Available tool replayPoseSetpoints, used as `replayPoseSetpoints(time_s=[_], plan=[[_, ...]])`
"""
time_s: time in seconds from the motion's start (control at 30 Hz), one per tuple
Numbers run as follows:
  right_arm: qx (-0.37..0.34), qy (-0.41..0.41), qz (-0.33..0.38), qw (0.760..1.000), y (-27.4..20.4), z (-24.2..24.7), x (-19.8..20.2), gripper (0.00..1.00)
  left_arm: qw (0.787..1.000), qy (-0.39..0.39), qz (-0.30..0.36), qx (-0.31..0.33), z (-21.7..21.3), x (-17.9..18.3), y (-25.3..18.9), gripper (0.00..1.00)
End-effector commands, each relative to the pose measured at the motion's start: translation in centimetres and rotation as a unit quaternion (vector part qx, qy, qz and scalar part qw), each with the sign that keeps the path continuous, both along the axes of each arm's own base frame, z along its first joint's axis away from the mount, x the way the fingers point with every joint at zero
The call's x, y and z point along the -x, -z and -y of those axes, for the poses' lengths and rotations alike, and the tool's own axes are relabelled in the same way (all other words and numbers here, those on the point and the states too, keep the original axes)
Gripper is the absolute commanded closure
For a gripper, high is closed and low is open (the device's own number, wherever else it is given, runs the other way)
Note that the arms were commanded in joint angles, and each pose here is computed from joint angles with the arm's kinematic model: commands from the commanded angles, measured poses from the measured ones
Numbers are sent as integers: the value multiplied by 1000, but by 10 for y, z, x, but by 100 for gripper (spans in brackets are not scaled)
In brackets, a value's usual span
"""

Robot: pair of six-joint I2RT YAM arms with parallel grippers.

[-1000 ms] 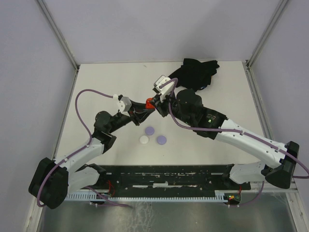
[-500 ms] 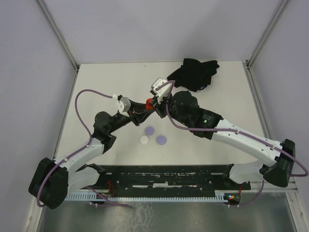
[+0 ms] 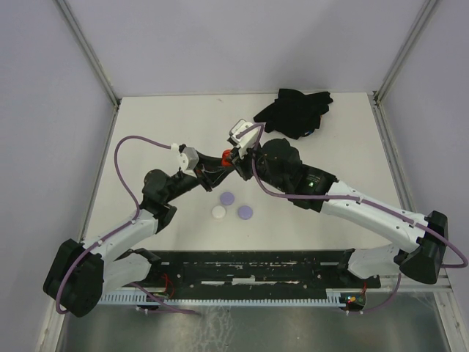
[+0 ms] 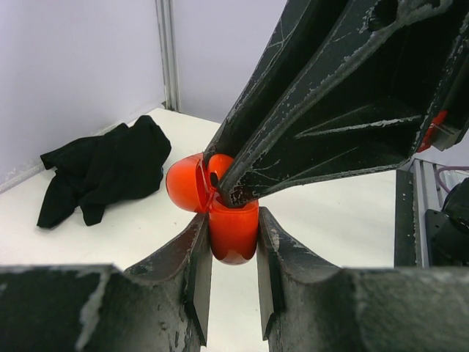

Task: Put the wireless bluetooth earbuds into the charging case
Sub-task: Place the earbud in the charging case, then close the charging case.

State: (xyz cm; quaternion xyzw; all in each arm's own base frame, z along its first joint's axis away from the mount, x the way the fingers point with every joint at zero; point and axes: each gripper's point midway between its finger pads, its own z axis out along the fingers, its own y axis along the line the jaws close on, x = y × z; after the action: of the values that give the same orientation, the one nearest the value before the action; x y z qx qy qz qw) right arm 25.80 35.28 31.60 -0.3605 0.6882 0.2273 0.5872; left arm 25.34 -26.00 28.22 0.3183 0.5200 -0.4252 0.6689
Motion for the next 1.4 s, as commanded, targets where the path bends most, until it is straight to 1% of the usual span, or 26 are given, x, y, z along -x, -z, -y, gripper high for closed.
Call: replayPoseSetpoints(time_s=[0.0,0.13,0.3,0.53,0.8,0.9,1.03,1.3,1.37], plan=[[-37,-12,-1,999,-25,-3,8,74,999,-4,17,30,-4,2,-21,97],[-53,-9,-6,999,-36,1,10,61,1000,-4,17,26,-3,1,-18,97],[-75,-17,-22,997,-52,11,11,52,1000,-2,15,24,-2,2,-17,97],[-112,-62,-82,988,-67,32,3,37,1000,16,17,19,1,6,-16,97],[-115,-139,-133,974,-67,32,5,18,998,63,20,21,10,16,-20,97],[-113,-165,-148,969,-65,28,6,13,996,83,19,32,15,19,-25,97],[-108,-193,-175,959,-56,21,6,10,994,97,22,42,19,18,-33,97],[-98,-221,-222,945,-34,15,0,9,992,103,40,55,22,13,-49,97],[-102,-231,-229,940,-33,15,3,9,993,99,34,57,23,10,-48,97]])
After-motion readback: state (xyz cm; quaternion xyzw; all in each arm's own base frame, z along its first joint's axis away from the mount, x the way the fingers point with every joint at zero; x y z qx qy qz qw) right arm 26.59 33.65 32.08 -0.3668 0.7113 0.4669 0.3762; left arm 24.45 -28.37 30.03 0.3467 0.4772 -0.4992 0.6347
